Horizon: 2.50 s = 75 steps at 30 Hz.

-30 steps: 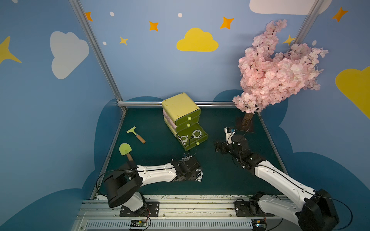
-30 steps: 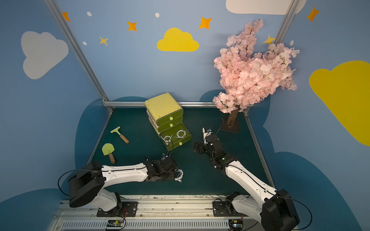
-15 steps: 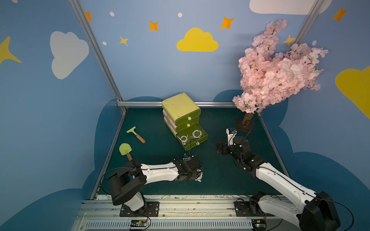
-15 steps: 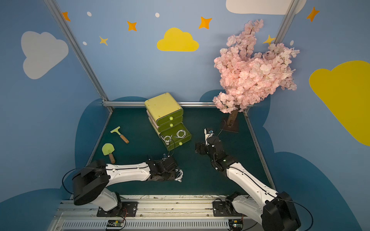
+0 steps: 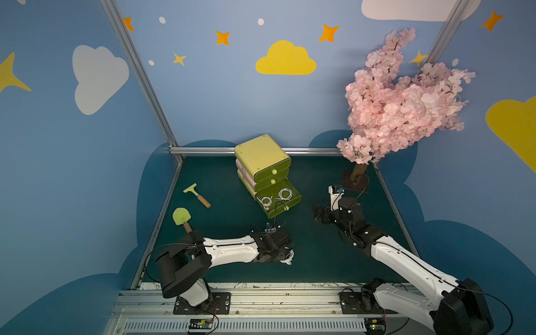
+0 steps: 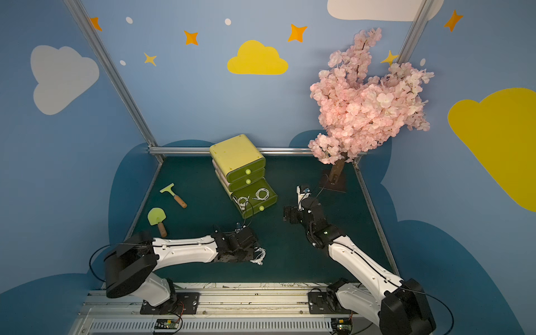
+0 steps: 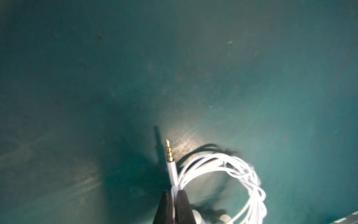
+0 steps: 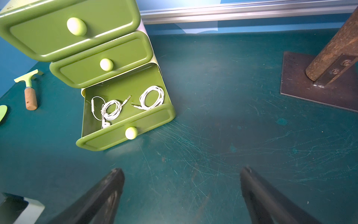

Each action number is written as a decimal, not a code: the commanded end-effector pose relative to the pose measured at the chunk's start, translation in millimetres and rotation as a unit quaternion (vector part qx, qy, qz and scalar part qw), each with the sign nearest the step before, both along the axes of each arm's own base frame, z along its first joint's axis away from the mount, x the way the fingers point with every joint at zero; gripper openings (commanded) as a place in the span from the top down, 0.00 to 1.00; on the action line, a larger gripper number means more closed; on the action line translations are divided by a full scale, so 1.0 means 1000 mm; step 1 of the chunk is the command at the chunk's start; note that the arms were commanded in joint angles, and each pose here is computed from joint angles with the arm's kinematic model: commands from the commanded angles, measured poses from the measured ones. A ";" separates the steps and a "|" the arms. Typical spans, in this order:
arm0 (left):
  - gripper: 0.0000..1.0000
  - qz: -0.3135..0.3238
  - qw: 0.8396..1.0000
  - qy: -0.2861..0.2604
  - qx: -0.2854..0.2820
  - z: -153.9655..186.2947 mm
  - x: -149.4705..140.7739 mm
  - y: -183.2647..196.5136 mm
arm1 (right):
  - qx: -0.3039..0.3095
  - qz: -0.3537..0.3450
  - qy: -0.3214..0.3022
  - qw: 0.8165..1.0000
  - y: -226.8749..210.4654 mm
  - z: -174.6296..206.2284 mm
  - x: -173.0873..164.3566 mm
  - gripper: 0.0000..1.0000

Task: Place the wired earphones into the drawer by color
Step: Pick up the wired earphones from the center of the board, then place the wired earphones in the drawer.

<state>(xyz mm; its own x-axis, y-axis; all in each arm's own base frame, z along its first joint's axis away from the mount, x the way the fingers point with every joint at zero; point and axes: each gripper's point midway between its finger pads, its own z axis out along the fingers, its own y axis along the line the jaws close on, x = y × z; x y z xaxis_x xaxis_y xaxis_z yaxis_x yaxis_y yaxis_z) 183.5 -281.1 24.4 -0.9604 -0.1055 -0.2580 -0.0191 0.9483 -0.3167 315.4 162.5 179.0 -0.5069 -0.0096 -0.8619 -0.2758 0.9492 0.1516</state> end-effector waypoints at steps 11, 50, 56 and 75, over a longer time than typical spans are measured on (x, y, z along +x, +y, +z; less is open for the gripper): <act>0.97 0.016 0.995 -0.095 -0.011 0.064 0.025 0.014 | 0.013 0.005 -0.006 1.000 0.002 0.003 0.000 0.02; 0.97 0.127 0.900 -0.415 -0.036 0.214 0.180 0.062 | 0.018 0.012 -0.008 1.000 0.003 0.002 -0.002 0.01; 0.97 0.153 0.894 -0.420 -0.042 0.195 0.198 0.058 | 0.020 0.013 -0.009 1.000 0.003 0.002 -0.003 0.02; 0.97 0.206 0.904 -0.371 -0.051 0.114 0.227 0.047 | 0.021 0.015 -0.008 1.000 0.004 0.002 -0.004 0.01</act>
